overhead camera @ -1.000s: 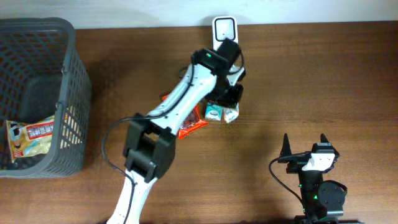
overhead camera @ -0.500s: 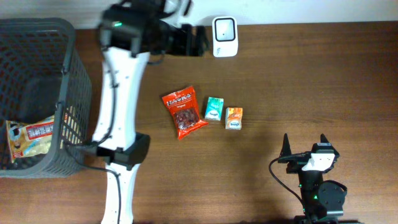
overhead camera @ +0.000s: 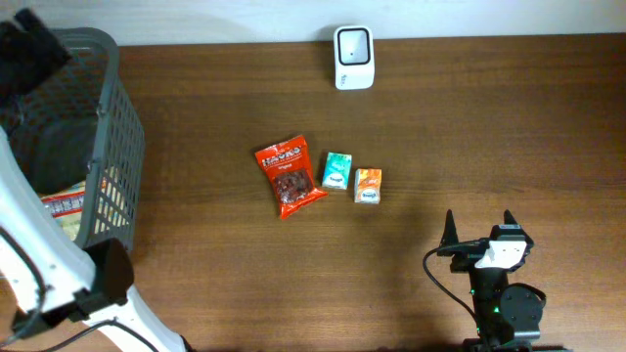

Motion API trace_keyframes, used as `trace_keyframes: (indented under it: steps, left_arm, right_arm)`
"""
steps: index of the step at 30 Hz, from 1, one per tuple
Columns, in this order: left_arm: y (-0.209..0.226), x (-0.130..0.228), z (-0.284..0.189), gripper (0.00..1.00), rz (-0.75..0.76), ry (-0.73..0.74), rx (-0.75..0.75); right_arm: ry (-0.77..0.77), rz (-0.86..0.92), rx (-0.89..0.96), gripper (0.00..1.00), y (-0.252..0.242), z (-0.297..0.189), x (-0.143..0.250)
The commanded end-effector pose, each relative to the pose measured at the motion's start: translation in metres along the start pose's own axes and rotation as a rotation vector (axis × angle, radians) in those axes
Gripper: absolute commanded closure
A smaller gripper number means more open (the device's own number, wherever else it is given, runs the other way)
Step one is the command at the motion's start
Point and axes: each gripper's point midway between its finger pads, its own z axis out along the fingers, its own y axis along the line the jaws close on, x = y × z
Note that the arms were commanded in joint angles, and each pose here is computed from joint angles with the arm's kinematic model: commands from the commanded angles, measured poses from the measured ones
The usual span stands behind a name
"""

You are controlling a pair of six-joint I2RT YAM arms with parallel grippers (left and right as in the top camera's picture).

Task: Scan the item barcode
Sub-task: 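Place the orange tissue pack right of the green pack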

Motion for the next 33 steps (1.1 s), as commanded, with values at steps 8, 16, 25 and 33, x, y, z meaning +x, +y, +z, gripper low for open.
trace_keyframes:
  steps: [8, 16, 25, 33]
  left_arm:
    - [0.156, 0.082, 0.161, 0.0, -0.392, 0.29, -0.548]
    - [0.177, 0.133, 0.226, 0.14, -0.389, 0.316, -0.561]
    - [0.199, 0.177, 0.243, 0.55, -0.366, 0.361, -0.628]
    - [0.199, 0.175, 0.243, 1.0, -0.354, 0.358, -0.625]
  right_arm:
    - [0.005, 0.007, 0.007, 0.02, -0.001, 0.0, 0.003]
    - [0.005, 0.007, 0.007, 0.02, -0.001, 0.0, 0.003]
    - [0.005, 0.007, 0.007, 0.02, -0.001, 0.0, 0.003]
    - [0.005, 0.007, 0.007, 0.02, -0.001, 0.0, 0.003]
